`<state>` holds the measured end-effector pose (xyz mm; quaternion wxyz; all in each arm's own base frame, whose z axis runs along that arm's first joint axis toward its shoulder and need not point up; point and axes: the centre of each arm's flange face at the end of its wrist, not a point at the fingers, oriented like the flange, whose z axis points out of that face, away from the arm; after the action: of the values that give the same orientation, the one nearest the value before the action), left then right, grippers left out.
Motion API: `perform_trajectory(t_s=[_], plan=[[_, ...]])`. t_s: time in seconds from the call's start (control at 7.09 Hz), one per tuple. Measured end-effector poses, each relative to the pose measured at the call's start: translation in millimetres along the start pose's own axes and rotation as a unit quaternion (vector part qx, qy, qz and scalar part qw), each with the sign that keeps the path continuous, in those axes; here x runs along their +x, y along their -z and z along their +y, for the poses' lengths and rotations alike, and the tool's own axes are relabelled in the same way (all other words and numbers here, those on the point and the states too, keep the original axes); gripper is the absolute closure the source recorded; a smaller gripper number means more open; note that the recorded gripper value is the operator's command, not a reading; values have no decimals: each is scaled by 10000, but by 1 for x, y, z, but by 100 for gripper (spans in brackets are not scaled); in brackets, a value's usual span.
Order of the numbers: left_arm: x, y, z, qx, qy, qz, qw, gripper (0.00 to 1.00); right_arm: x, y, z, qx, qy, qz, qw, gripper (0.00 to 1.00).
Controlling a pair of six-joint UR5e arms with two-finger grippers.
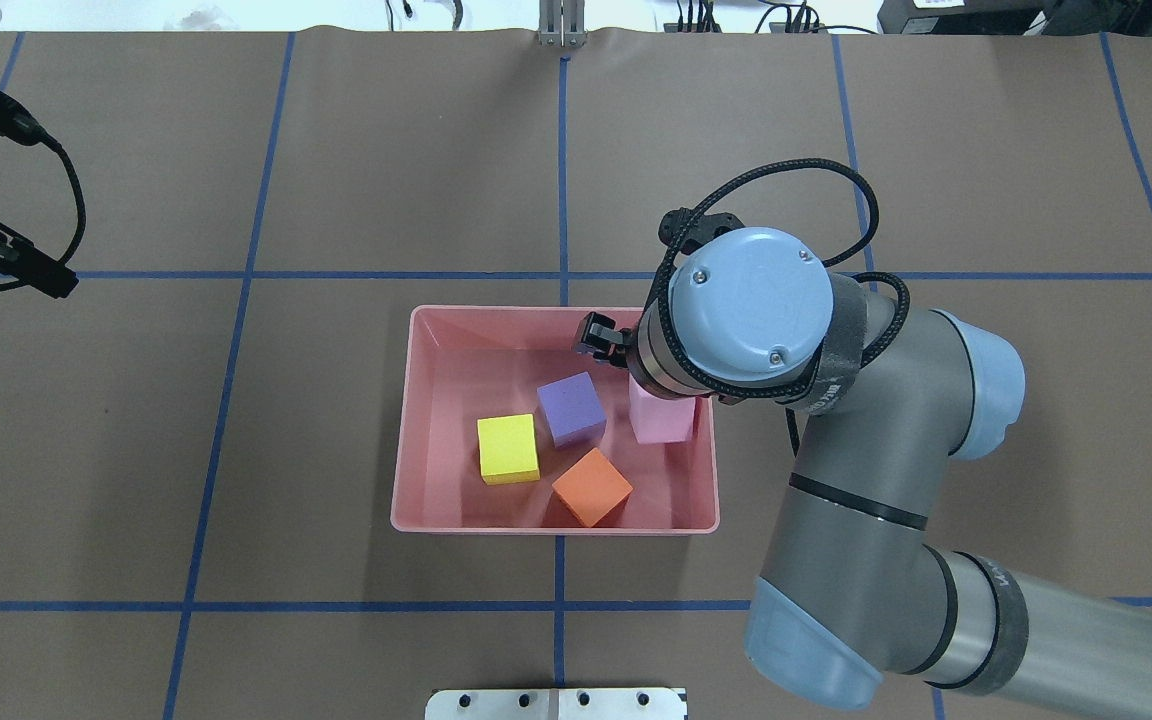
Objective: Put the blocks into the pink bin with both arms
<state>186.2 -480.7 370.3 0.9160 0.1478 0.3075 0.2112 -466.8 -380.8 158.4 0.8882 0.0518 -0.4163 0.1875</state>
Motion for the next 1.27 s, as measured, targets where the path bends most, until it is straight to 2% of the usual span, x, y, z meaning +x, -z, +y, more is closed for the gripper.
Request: perform_trajectory(t_s=[0.28,0.56,0.71,0.99,1.27], plan=[[-6,-12,2,-126,60,-16,9999,0,21,23,-56,34,321,96,9994,0],[-25,-18,7,-209,224,-50,9995,0,69,40,-128,-147,764,202,9968,0],[-47,-15,11,-244,472,50,9986,0,105,47,-164,-245,1111,267,9931,0],[-115,-6,35,-289,1141,385,9923,0,210,62,-240,-475,1904,418,9797,0],[-173,2,82,-282,1401,368,9891,0,332,68,-294,-750,2554,593,9621,0]])
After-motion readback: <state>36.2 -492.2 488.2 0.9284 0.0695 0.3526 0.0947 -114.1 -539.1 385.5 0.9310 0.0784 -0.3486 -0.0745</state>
